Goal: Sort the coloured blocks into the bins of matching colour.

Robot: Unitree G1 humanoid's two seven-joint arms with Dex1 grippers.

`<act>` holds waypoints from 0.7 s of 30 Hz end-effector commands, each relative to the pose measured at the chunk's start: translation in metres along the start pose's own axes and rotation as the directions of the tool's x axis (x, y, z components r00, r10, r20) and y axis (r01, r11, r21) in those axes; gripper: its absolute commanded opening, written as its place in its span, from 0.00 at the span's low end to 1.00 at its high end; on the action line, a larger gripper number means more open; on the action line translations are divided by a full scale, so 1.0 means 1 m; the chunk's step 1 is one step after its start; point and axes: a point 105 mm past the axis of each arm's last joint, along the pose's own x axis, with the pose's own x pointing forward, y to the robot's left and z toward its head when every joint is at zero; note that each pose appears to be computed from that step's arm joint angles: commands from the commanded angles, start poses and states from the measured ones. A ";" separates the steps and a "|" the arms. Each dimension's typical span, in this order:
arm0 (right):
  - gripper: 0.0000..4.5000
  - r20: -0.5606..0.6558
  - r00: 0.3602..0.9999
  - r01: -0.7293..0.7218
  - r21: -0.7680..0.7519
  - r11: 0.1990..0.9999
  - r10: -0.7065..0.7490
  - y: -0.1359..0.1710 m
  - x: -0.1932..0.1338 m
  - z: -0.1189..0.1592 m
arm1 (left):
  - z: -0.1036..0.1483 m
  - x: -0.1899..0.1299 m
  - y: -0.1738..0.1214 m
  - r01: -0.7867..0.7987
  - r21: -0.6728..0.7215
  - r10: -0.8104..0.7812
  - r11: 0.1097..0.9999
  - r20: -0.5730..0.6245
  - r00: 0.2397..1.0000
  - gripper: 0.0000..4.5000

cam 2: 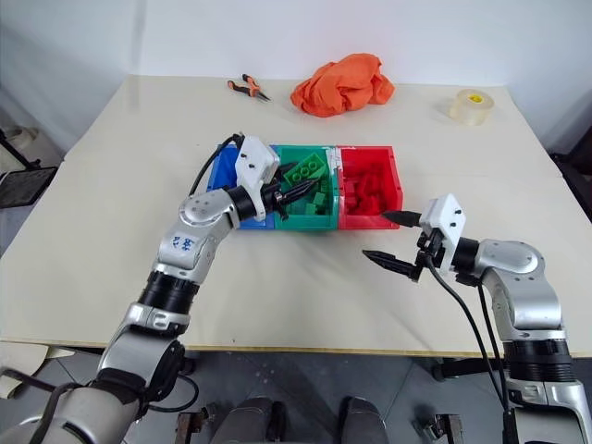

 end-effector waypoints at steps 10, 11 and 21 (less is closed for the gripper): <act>1.00 0.062 0.991 0.121 -0.031 0.992 -0.119 -0.016 -0.019 0.021 | 0.004 -0.015 0.005 0.099 0.014 -0.099 0.995 0.048 0.994 0.99; 1.00 0.062 0.991 0.119 -0.028 0.992 -0.117 -0.017 -0.019 0.021 | 0.006 -0.026 0.000 0.147 0.006 -0.147 0.989 0.065 0.987 0.99; 1.00 0.005 0.998 0.059 0.003 0.998 -0.059 -0.030 -0.024 0.011 | -0.017 -0.163 -0.012 0.220 -0.090 -0.228 0.971 -0.089 0.969 0.99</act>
